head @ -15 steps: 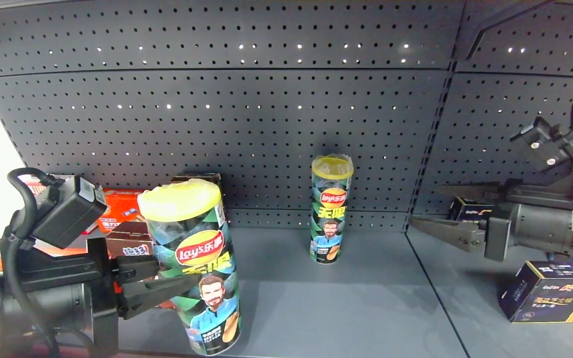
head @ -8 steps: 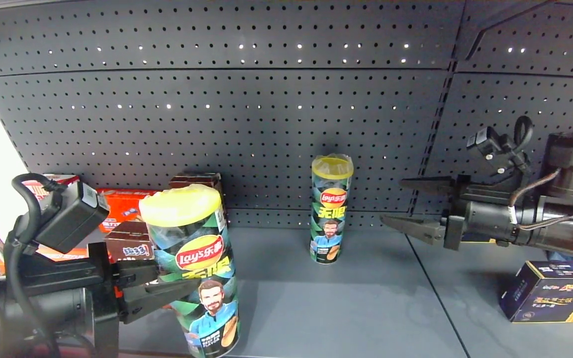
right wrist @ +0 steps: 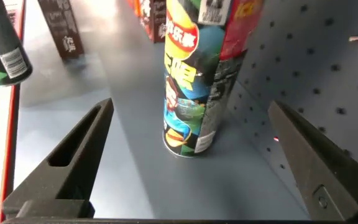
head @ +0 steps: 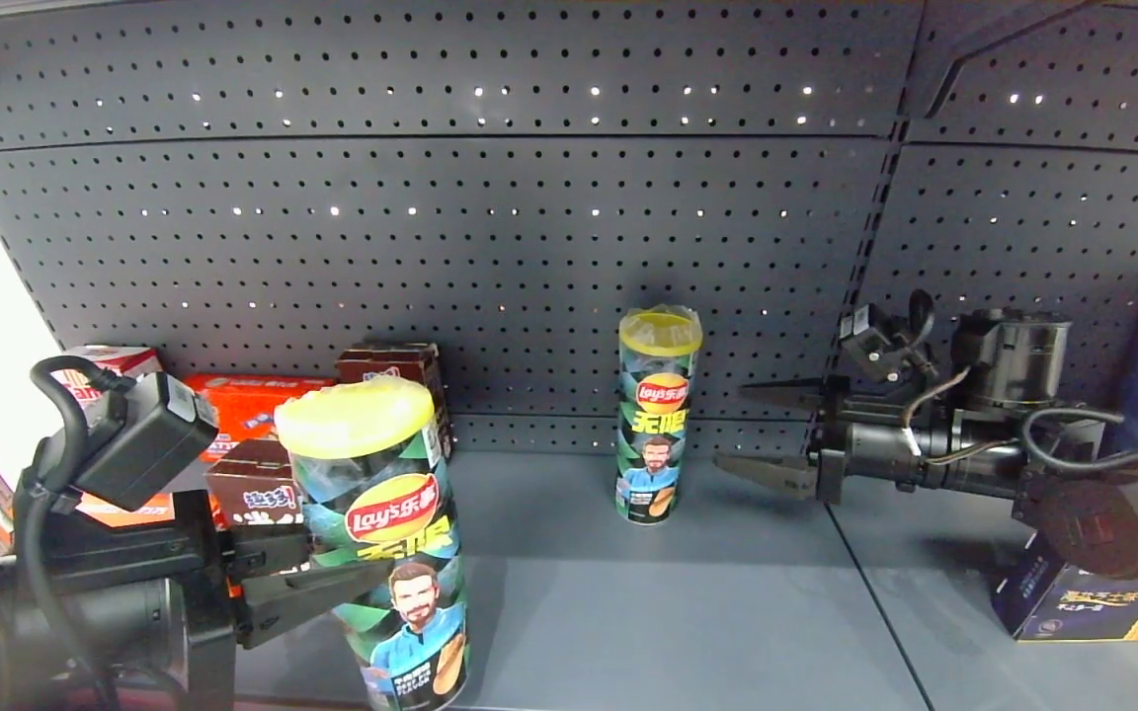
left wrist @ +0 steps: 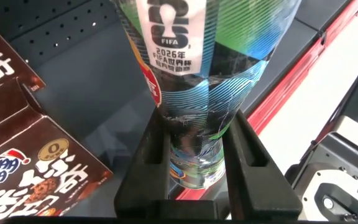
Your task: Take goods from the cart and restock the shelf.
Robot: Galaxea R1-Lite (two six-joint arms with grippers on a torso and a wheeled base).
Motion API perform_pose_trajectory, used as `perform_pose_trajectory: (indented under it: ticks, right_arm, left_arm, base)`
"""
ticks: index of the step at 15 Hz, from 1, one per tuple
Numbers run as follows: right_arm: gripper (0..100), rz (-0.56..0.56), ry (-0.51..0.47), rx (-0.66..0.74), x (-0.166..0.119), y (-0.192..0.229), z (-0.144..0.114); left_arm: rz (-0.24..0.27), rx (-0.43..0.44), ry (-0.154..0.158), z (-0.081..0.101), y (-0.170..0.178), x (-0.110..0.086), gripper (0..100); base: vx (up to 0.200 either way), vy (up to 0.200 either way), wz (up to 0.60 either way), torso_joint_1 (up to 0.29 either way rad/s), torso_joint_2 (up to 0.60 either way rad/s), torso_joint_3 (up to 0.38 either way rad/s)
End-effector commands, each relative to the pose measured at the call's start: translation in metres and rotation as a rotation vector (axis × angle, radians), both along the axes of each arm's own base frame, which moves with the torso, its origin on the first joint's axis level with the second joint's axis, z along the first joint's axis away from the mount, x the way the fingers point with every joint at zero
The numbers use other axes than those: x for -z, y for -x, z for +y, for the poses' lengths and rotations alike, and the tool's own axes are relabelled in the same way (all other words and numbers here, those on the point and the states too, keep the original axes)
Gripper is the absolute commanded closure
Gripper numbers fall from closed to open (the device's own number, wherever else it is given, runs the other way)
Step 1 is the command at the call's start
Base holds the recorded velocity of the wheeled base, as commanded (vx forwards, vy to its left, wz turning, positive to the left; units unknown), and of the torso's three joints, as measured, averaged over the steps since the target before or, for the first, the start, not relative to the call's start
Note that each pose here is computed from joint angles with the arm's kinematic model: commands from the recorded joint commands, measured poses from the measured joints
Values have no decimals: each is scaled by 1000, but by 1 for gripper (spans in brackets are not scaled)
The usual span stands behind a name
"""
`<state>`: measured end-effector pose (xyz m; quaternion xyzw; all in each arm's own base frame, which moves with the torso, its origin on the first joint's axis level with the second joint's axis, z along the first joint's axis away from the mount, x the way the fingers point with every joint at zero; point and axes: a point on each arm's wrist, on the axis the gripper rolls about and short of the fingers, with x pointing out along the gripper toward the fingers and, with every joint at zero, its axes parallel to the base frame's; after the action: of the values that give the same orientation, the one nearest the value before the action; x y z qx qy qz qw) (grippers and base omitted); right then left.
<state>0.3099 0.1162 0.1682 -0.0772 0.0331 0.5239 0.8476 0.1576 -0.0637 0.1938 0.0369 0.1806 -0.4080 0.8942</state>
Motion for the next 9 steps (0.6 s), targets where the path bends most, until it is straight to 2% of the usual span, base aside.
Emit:
perform_pose_trajectory:
  ticks: [1,5,9]
  right_arm:
    - [0,27,7,-6,12,-12,3]
    - [0,64,17,-10,26,-22,9]
    - [0,58,15,-25,20,-32,18]
  left_arm:
    - [0,0,0,0,0,0,100]
    - [10,-1,-4,0,0,2,100]
    - [37,-4,-14,1,3,11,100]
  base:
    - [0,0,0,0,0,0]
    - [0,0,0,0,0,0]
    - [0,0,0,0,0,0]
